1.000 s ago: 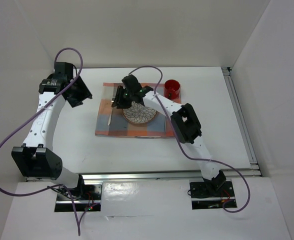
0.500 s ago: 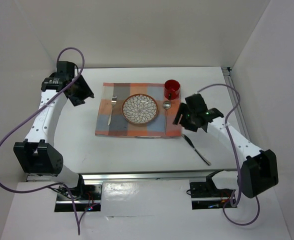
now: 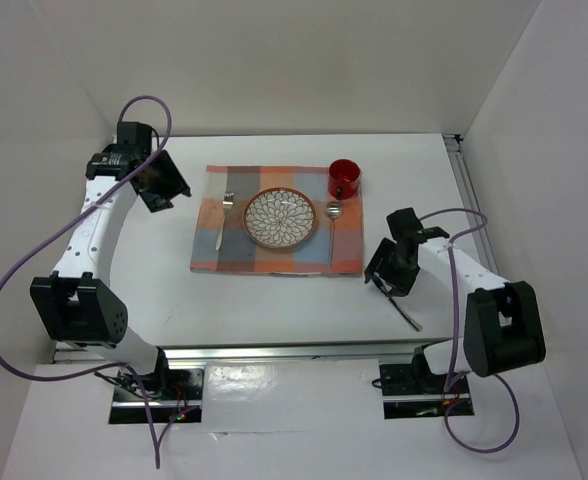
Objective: Set the dinner table for one person
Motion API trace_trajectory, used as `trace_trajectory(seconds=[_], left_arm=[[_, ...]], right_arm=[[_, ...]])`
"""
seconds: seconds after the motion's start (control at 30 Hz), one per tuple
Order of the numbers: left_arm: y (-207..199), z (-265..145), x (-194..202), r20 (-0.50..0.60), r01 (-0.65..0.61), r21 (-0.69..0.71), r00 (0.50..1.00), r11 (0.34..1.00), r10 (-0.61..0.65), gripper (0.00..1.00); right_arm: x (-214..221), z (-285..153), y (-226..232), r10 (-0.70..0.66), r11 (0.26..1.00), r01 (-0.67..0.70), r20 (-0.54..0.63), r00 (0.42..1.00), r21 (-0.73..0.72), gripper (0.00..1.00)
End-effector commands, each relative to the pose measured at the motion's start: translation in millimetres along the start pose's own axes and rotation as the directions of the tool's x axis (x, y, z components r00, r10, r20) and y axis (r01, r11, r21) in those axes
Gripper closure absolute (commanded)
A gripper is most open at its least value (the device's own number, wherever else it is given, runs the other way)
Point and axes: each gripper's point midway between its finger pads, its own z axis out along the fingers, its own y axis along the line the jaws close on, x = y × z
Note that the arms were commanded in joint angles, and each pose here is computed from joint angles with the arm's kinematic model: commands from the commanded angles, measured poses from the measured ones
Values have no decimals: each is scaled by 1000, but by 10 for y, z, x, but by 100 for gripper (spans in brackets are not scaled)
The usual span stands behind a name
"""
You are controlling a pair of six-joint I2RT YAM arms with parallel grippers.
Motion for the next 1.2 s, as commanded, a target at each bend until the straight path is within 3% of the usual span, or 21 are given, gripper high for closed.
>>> trace_trajectory(seconds=[0.0, 0.33, 0.57, 0.9, 1.17], left_arm=[[-117, -99, -152, 51, -28, 46, 998, 999, 26, 35], [-147, -111, -224, 63, -29, 43, 998, 999, 26, 35], [-171, -120, -258, 61, -28, 42, 998, 999, 26, 35], [-222, -85, -306, 58, -29, 51, 998, 998, 26, 35], [-225, -89, -310, 60, -29, 52, 998, 998, 26, 35]], right_arm=[[-57, 121, -81, 41, 998, -42, 20, 999, 56, 28], [-83, 384, -436, 55, 962, -66, 50, 997, 266, 27], [-239, 526, -502, 69, 938, -84, 58, 996, 336, 29], [-657, 629, -465, 186, 957, -195, 59, 981, 216, 40], [-306, 539, -493, 126, 975, -121, -15, 992, 187, 35]])
